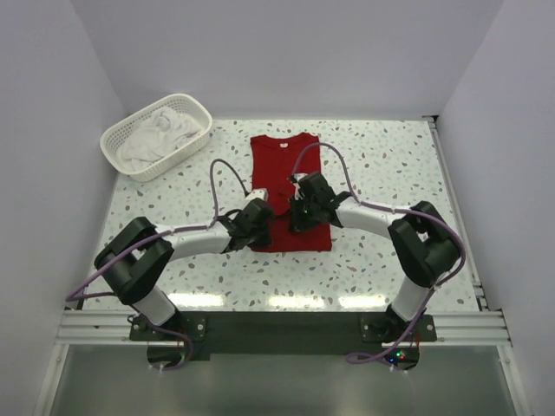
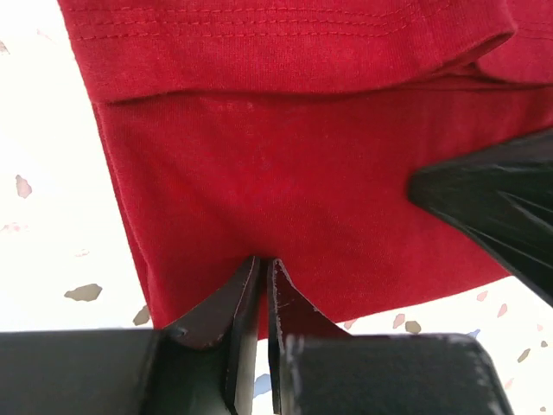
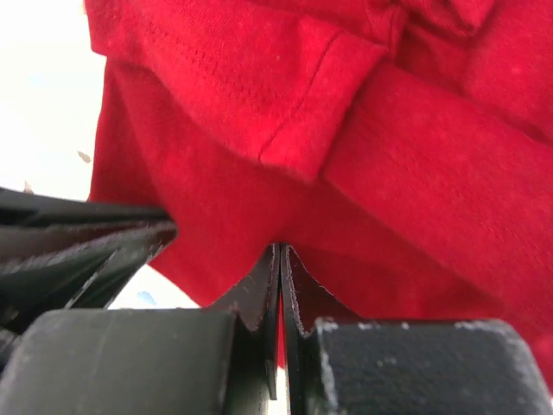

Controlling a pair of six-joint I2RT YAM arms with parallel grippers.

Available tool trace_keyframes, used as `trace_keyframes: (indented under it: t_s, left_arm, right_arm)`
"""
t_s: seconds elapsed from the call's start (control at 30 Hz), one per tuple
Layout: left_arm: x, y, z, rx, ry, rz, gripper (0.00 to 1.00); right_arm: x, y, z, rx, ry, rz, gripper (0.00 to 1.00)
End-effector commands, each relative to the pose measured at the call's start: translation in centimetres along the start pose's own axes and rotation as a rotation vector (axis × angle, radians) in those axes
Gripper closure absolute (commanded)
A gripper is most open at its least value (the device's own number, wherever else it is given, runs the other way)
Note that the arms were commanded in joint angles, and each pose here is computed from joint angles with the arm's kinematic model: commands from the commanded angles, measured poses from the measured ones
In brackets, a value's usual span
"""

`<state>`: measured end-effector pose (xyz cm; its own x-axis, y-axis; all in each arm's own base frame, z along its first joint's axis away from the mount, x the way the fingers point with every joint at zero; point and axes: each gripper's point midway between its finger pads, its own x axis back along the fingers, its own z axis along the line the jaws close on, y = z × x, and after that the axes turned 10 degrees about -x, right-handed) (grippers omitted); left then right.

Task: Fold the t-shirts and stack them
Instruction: Fold the tshirt

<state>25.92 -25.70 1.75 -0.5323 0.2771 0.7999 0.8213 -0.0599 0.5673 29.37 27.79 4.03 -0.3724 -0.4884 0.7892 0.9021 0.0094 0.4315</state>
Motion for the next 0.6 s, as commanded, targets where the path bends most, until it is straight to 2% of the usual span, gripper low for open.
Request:
trace_keyframes:
  t_s: [0.0, 0.23, 0.33, 0.37, 0.43, 0.47, 0.57]
  left_arm:
    - [-0.4, -0.7, 0.0, 0.027, -0.015, -0.009, 0.87]
    - [-0.1, -3.4, 1.3, 0.022, -0.003, 0.049, 0.92]
    - [0.2, -4.3, 1.8, 0.022, -0.001, 0.064, 0.94]
    - [0.3, -4.5, 1.9, 0.027, 0.001, 0.067, 0.94]
    - [0.8, -4.7, 2.1, 0.027, 0.002, 0.066, 0.94]
    - [0.9, -4.7, 2.2, 0.034, 0.002, 0.063, 0.94]
    - [1.8, -4.0, 2.3, 0.046, 0.006, 0.037, 0.93]
  right_arm:
    - [-0.9, 2.7, 1.4, 0.013, 0.046, -0.096, 1.00]
    - [-1.2, 8.4, -1.5, 0.070, -0.101, -0.216, 0.98]
    - [-1.2, 12.9, -2.5, 0.070, -0.151, -0.305, 0.95]
    - [-0.4, 15.8, -2.6, 0.073, -0.165, -0.367, 0.94]
    - [-0.8, 17.7, -3.2, 0.090, -0.195, -0.380, 0.92]
    - [0.3, 20.4, -2.3, 0.094, -0.186, -0.430, 0.91]
    - [3.0, 22.6, -0.3, 0.125, -0.153, -0.457, 0.88]
